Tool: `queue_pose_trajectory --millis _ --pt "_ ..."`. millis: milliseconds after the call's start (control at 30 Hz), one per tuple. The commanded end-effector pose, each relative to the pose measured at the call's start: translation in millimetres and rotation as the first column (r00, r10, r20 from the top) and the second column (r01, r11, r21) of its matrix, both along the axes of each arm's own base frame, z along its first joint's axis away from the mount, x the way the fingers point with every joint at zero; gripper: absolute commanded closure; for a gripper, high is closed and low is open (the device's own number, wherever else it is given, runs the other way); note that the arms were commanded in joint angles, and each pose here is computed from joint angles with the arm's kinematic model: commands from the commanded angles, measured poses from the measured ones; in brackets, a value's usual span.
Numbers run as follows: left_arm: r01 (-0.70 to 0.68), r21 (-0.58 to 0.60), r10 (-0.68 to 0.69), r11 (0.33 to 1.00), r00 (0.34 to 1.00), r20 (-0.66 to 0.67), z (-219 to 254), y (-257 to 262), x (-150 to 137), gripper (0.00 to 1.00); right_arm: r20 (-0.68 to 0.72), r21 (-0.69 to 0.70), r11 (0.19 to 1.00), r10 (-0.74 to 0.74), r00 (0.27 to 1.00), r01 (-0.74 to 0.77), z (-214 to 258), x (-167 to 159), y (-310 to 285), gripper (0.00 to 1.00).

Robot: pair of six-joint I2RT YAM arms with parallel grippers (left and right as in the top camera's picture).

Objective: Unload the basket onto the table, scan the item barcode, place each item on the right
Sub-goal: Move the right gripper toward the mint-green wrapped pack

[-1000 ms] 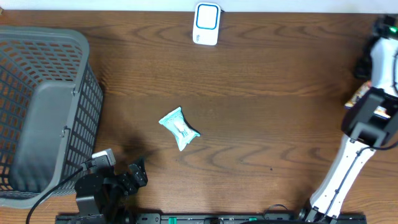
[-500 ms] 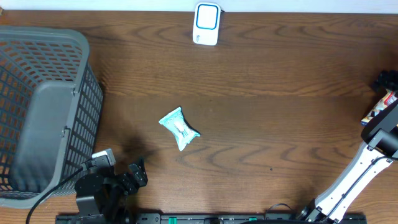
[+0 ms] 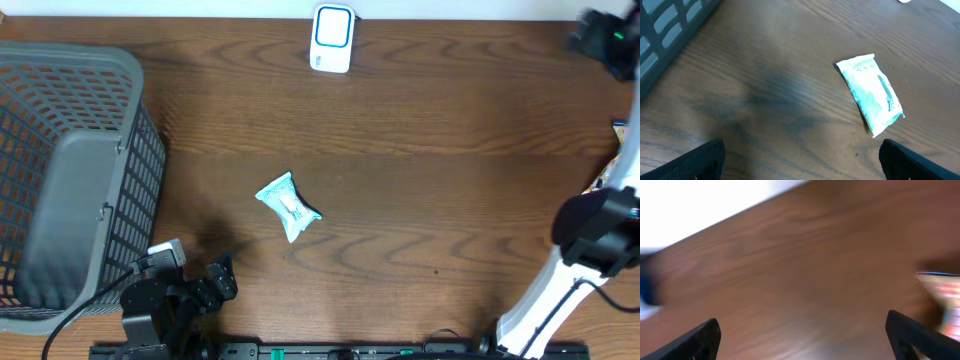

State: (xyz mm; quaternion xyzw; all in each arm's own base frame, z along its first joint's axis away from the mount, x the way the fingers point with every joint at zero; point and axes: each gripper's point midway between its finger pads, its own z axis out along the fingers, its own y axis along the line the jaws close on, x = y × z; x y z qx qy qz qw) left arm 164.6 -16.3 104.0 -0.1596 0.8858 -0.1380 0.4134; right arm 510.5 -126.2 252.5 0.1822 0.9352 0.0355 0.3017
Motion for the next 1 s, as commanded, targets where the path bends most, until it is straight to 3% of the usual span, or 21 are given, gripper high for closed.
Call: queue_pose_trajectory --millis 0,300,633,800,967 --pt "0.013 0.003 -0.013 1.000 1.000 0.005 0.8 -1.3 0.0 0.02 0.015 0.147 0.945 0.295 0.955 -0.294 -1.2 5.0 113.6 0.01" --pt "0.013 0.003 -0.013 1.000 1.000 0.005 0.8 -1.3 0.0 0.02 -0.075 0.163 0.705 0.707 0.703 -0.691 -14.8 -56.1 316.4 0.01" --pt "0.013 0.003 -0.013 1.000 1.000 0.005 0.8 -1.3 0.0 0.02 -0.295 -0.002 0.479 0.839 0.458 -0.878 -69.8 -149.4 439.8 0.01" --pt "0.013 0.003 -0.013 1.000 1.000 0.005 0.8 -1.3 0.0 0.02 -0.375 -0.073 0.385 0.844 0.383 -0.920 -120.2 -181.9 471.1 0.01" --pt "0.013 0.003 -0.013 1.000 1.000 0.005 0.8 -1.3 0.0 0.02 -0.432 -0.174 0.400 0.790 0.435 -0.900 -164.8 -201.7 478.3 0.01"
